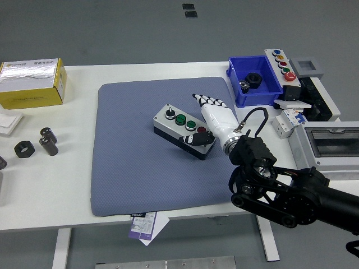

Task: Pick up the button,place it on the desk,press the button,press the button

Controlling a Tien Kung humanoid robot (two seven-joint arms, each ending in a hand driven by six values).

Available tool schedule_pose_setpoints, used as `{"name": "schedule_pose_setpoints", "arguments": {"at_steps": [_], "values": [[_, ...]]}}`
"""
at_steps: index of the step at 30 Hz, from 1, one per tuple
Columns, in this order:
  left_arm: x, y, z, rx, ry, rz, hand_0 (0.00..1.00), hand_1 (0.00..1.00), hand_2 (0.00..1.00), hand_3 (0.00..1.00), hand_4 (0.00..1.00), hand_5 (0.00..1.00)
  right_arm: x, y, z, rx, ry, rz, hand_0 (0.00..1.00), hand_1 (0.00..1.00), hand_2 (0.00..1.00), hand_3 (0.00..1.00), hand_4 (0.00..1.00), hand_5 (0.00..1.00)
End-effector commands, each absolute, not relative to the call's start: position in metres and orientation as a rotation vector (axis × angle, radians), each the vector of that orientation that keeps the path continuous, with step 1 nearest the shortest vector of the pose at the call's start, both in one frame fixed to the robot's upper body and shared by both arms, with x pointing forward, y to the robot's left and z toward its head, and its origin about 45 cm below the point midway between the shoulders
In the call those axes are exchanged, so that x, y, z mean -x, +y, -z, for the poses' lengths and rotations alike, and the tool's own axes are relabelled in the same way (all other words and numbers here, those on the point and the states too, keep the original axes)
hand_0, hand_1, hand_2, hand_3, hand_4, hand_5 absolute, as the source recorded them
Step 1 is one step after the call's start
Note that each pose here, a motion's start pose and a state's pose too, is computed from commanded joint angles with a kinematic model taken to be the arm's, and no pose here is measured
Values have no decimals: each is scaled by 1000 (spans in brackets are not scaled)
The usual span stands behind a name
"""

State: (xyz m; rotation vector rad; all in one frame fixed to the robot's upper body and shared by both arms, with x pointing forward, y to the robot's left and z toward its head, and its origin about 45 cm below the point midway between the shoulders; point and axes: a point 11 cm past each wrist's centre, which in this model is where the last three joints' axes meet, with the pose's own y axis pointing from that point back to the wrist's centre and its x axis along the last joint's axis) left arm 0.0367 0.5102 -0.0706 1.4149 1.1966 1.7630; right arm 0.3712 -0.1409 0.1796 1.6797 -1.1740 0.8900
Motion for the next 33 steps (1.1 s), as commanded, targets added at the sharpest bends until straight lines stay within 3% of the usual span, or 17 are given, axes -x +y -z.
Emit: {"name": "schedule_pose_setpoints", "arguments": {"at_steps": [19,20,25,26,31,32,33], "values": [[-39,510,70,-1412,1192,-1762,716,698,619,623,714,225,-368,-142,-154,-1679,-1148,-774,998,998,998,998,998,411],[-39,510,70,-1412,1191,-1762,717,698,619,623,714,225,-368,-143,-153,-1675,-1150,-770,874,945,998,998,998,405],[-40,510,71,-1409,1189,-1762,717,698,619,623,714,225,-369,-148,-148,-1657,-1158,-756,874,945,998,998,998,405],[-40,510,71,-1409,1190,-1762,716,698,620,623,713,224,-369,-149,-147,-1655,-1158,-756,427,676,783,998,901,232],[-39,509,71,-1407,1188,-1760,716,698,620,623,713,224,-368,-150,-145,-1646,-1153,-765,427,676,783,998,901,232],[-38,509,72,-1406,1187,-1758,716,698,620,622,713,224,-368,-150,-145,-1644,-1153,-770,265,528,656,944,674,44],[-38,508,72,-1405,1186,-1758,716,698,620,622,713,224,-368,-150,-145,-1642,-1153,-775,265,528,656,944,674,44]]}}
